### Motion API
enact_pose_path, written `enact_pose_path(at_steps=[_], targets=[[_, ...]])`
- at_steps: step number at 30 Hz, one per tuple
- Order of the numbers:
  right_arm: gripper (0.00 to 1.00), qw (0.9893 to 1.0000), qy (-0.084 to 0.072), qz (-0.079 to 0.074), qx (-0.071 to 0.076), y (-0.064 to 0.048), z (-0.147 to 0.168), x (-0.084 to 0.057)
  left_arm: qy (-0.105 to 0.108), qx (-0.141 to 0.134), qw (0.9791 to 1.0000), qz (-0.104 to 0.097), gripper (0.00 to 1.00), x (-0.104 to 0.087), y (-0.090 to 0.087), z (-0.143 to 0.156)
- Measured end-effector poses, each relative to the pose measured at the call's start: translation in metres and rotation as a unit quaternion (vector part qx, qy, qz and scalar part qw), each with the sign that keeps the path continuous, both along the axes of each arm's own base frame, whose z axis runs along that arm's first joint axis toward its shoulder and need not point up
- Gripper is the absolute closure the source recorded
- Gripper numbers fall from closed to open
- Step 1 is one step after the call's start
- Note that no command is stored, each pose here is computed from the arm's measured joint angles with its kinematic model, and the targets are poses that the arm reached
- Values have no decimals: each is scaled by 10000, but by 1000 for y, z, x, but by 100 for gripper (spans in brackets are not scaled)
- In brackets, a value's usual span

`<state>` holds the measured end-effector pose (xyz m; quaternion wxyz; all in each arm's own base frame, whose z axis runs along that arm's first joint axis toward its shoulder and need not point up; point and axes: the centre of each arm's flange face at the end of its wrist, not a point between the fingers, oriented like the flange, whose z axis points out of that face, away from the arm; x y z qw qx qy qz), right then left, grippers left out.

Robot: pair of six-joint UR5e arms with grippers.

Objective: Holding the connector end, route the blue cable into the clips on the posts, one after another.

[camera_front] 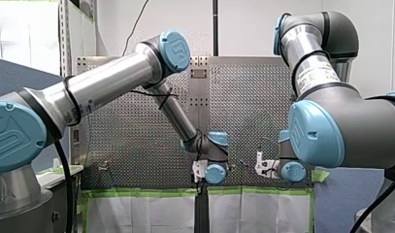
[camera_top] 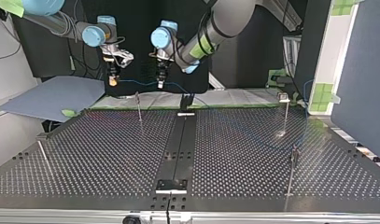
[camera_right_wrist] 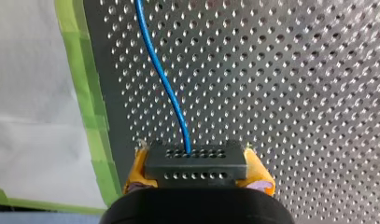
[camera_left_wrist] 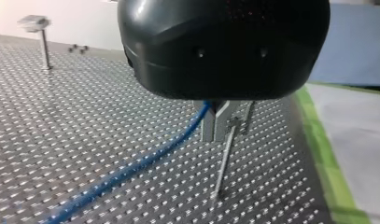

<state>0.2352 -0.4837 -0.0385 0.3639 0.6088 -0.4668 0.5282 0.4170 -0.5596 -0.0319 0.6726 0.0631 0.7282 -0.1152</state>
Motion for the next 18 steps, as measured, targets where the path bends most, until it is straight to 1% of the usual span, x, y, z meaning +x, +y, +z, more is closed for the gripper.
enact_pose_path(at_steps=[4, 8, 15, 18], targets=[[100, 9998, 13, 201, -23, 1, 0, 5, 5, 13, 10000, 22, 100, 0, -5, -9], [100, 9993, -13, 378, -29, 3, 0, 8, 5, -51, 10000, 41, 100, -1, -6, -12], [100, 9980, -103, 624, -23, 4, -1, 11, -2, -104, 9999, 103, 100, -1, -7, -18], [100, 9976, -146, 679, -6, 3, -1, 11, 24, -93, 9999, 89, 100, -3, -11, -26]])
